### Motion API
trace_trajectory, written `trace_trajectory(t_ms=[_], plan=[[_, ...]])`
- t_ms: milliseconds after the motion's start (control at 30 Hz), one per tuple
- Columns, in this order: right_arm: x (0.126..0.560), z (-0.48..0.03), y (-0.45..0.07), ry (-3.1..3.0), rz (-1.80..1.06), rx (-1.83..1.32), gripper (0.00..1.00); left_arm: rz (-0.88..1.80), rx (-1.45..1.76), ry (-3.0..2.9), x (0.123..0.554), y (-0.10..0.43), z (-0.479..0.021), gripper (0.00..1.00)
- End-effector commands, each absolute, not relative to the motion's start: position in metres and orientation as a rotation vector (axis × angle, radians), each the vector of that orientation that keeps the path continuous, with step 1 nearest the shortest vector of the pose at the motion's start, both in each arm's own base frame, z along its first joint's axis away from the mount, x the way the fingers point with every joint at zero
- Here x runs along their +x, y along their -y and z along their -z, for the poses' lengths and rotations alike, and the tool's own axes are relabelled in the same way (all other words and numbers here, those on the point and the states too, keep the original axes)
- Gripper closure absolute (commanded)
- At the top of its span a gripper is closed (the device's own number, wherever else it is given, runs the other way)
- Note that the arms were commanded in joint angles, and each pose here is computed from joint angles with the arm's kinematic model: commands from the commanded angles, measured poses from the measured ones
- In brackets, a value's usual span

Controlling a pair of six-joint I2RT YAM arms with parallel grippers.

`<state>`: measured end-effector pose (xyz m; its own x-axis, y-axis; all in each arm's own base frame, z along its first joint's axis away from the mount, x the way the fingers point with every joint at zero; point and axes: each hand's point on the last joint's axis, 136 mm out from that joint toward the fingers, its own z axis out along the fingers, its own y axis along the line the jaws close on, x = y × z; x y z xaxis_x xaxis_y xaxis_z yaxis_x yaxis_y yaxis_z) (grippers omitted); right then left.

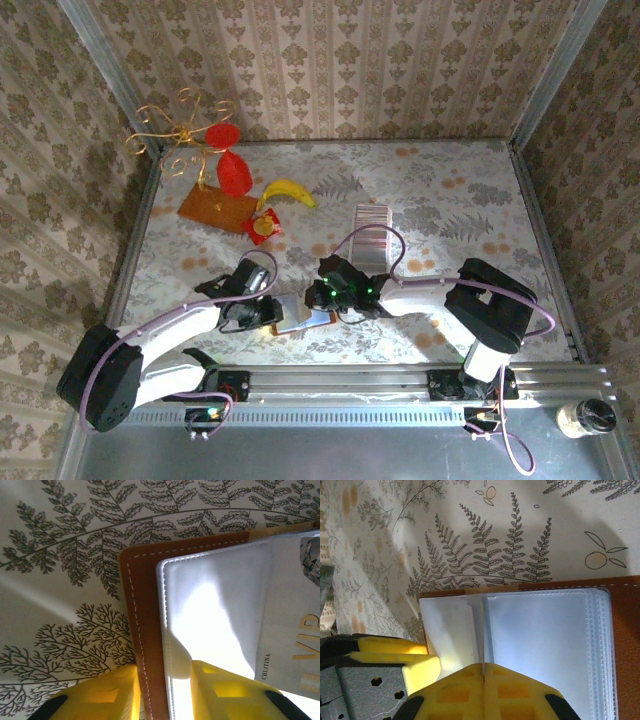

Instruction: Put the credit cards into the card holder

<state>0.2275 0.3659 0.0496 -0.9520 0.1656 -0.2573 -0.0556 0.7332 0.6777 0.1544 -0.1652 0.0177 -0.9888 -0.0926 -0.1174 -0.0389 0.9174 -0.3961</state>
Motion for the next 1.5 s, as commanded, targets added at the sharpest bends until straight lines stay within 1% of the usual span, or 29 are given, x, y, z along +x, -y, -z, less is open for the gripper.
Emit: trace_trajectory(t_ms=[0,300,467,767,1033,1233,1467], plan=[[0.222,-0.041,-0.368,-2.633,-1.053,0.132,1.0,0.5,-0.06,-3.011,0.141,0.154,0.001,0.74],[0.22,-0.045,-0.367,-2.584,-1.112,0.223,1.0,0.491,-0.047,-3.017,0.137,0.155,0.003,0.81],[0.218,-0.052,-0.366,-2.556,-1.124,0.226,1.0,0.485,-0.047,-3.023,0.135,0.154,0.005,0.83],[0.219,-0.059,-0.363,-2.527,-1.146,0.258,1.0,0.486,-0.044,-3.022,0.135,0.154,0.005,0.84],[0.228,-0.073,-0.345,-2.427,-1.088,0.304,1.0,0.496,-0.037,-3.022,0.134,0.155,0.005,0.84],[0.236,-0.071,-0.338,-2.393,-1.028,0.299,1.0,0.501,-0.032,-3.019,0.134,0.156,0.004,0.84],[0.244,-0.075,-0.352,-2.347,-1.091,0.308,1.0,0.504,-0.043,-3.02,0.133,0.155,0.005,0.85]])
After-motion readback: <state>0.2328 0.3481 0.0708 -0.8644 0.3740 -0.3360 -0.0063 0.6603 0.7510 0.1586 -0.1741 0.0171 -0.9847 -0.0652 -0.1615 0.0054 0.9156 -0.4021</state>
